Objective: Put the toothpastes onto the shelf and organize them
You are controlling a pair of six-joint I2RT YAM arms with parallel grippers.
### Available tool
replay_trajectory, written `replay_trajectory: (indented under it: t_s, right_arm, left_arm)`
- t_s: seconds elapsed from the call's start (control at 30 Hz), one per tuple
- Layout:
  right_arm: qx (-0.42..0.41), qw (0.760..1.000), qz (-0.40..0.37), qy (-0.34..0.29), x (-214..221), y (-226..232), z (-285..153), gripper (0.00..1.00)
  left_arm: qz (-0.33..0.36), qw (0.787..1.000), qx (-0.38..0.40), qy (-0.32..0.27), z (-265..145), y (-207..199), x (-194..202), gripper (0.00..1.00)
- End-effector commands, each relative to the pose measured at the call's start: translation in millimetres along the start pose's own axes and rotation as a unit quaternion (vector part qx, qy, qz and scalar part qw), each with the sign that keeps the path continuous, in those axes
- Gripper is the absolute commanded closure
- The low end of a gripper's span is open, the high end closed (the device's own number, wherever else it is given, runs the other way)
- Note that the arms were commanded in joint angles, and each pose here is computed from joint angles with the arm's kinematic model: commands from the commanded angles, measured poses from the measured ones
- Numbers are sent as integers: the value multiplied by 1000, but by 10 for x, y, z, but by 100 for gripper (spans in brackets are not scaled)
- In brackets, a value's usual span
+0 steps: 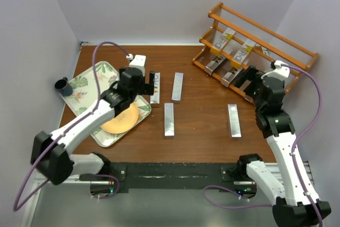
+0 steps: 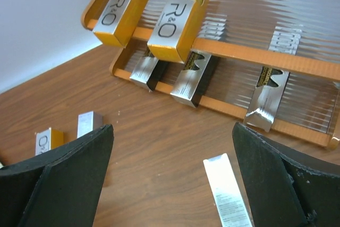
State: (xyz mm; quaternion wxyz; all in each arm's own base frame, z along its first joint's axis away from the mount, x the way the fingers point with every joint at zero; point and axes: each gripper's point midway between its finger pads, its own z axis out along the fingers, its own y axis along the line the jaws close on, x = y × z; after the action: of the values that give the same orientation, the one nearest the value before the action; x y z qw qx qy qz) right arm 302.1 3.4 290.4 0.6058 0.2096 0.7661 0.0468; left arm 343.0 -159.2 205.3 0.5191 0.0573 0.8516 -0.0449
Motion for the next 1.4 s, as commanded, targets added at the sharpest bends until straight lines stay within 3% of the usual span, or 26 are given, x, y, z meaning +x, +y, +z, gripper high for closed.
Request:
replay_trajectory:
  t_s: [0.0, 0.63, 1.07, 1.37]
  right_arm:
    - [-27, 999, -24, 10, 175, 18, 13, 2]
    - [-45, 999, -25, -4, 345, -33, -121, 2]
    - [-43, 999, -29, -12, 325, -38, -134, 2]
    - [-42, 999, -31, -12, 320, -42, -138, 2]
  left_arm:
    - [-36, 999, -2, 39, 217, -153, 3, 0]
    - [-23, 981, -72, 179, 1312, -322, 783, 2]
    - [-25, 967, -71, 243, 1587, -277, 1222, 28]
    - [-34, 965, -42, 256, 1608, -385, 1245, 57]
